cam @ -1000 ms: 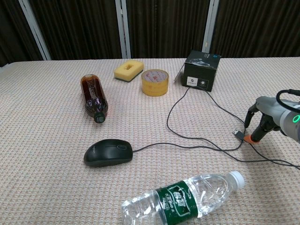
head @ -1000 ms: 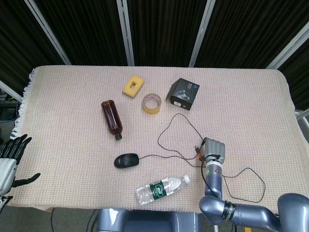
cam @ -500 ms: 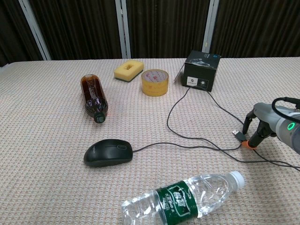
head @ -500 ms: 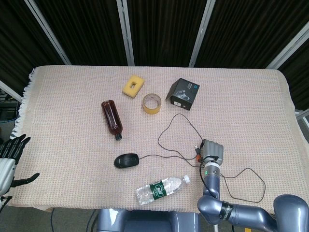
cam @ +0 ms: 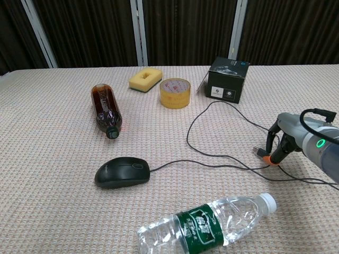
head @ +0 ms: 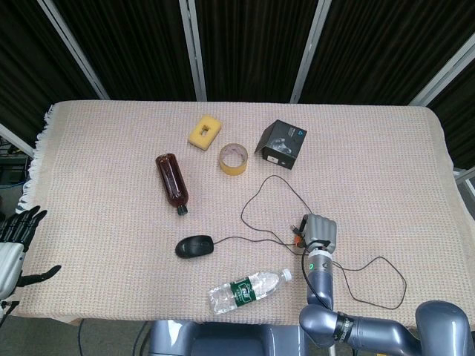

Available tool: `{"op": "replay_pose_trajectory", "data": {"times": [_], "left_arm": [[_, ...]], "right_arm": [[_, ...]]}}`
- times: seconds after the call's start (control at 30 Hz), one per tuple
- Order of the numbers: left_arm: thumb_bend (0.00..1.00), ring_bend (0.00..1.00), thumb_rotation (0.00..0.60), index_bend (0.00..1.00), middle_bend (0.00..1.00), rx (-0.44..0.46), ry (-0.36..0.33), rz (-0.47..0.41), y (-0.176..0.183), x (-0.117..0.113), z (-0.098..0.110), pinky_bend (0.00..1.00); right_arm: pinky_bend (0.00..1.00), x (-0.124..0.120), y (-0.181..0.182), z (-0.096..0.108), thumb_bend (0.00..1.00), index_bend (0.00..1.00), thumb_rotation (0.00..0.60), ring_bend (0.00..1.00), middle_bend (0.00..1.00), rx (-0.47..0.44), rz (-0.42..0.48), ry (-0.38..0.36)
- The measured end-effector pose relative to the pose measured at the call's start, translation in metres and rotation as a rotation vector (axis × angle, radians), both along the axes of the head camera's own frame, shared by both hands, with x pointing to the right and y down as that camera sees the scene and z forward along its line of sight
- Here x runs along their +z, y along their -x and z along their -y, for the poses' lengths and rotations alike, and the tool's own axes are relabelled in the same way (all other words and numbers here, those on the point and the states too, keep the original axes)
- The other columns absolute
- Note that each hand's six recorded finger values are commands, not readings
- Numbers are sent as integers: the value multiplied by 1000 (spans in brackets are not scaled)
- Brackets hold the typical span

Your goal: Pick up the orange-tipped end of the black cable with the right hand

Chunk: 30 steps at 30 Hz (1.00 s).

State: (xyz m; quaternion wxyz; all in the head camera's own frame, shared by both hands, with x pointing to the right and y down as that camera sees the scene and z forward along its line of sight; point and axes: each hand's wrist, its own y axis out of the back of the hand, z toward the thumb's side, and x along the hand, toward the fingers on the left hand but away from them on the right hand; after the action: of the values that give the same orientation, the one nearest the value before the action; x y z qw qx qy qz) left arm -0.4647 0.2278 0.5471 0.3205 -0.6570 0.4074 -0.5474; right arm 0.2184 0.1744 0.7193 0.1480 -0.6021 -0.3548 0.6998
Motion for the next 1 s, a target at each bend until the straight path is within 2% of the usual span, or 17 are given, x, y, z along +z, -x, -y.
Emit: {"op": "replay_pose_trajectory", "data": {"times": [0.1, 0.27, 0.57, 0.77, 1.0], "left_arm": [[41, 0, 600, 0, 0, 0, 2, 0, 0, 0, 0, 0], [42, 0, 600, 0, 0, -4, 4, -2, 0, 0, 0, 0], [39, 0, 600, 0, 0, -9, 8, -2, 1, 1, 0, 0], [41, 0, 600, 0, 0, -16, 13, -2, 2, 1, 0, 0], [40, 0, 600, 0, 0, -22, 15, 1, 2, 1, -1, 0]], "right_arm": [[850, 1, 0, -2, 311, 557, 600, 1000, 1000, 0, -4, 4], [850, 2, 1, -2, 392, 576, 600, 1000, 1000, -3, -2, 1], [850, -12, 8, 7, 408, 594, 600, 1000, 1000, -12, 57, -65], [850, -34, 11, 18, 409, 601, 600, 1000, 1000, -3, 151, -151], [848, -57, 4, 27, 413, 604, 600, 1000, 1000, 84, 306, -263]]}}
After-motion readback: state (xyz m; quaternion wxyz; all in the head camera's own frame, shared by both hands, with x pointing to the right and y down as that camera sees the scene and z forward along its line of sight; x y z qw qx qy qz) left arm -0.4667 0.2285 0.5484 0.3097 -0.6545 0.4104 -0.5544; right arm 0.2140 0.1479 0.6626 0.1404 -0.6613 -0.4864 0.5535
